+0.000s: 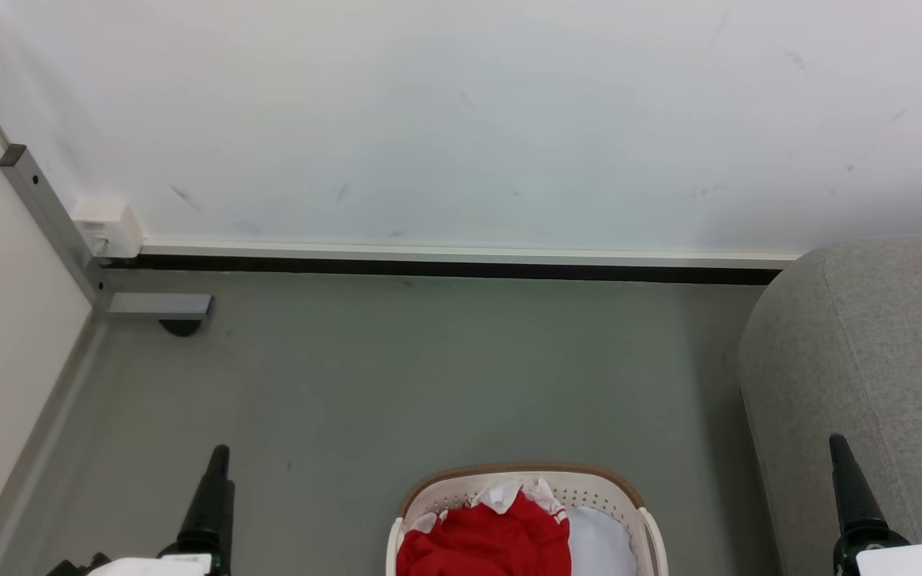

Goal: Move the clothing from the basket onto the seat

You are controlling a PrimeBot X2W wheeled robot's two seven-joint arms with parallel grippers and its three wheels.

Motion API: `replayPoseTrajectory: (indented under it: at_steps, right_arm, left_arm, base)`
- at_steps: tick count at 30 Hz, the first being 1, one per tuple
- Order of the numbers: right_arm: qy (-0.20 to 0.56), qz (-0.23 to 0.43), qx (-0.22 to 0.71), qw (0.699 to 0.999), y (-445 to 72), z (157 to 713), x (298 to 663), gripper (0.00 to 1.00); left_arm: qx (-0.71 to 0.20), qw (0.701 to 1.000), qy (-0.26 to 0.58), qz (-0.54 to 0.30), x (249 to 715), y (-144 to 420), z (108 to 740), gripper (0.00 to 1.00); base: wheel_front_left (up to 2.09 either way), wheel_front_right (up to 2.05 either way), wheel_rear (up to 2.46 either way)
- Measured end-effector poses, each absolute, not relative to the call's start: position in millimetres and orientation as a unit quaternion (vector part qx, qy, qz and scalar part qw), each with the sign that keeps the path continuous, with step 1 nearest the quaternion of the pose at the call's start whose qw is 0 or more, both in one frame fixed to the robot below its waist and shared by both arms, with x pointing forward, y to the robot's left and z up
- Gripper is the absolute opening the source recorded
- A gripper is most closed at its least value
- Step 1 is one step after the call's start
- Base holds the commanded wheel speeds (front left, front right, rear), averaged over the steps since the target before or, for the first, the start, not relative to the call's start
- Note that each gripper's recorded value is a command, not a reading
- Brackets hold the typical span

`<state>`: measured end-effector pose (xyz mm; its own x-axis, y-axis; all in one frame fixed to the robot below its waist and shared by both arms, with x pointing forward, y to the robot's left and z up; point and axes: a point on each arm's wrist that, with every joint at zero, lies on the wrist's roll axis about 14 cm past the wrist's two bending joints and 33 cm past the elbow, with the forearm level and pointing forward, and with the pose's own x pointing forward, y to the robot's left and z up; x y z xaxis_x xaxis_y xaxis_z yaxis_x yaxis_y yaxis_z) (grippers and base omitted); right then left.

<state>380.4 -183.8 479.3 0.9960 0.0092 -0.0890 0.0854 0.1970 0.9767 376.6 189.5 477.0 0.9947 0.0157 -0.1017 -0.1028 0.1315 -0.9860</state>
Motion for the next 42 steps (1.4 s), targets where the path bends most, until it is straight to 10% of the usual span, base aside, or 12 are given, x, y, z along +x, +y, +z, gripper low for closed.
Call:
replayPoseTrajectory:
  at_steps: [19,42]
  right_arm:
    - [0.038,0.009,0.441,0.896,-175,488,383,1.0]
    - [0.028,0.045,0.274,0.96,-164,492,385,1.0]
  left_arm:
    - [-0.525,0.849,0.042,0.042,378,183,478,1.0]
    - [-0.341,0.94,0.019,0.023,379,178,491,1.0]
  base:
    - [0.0,0.0,0.0]
    - [0.0,0.0,0.0]
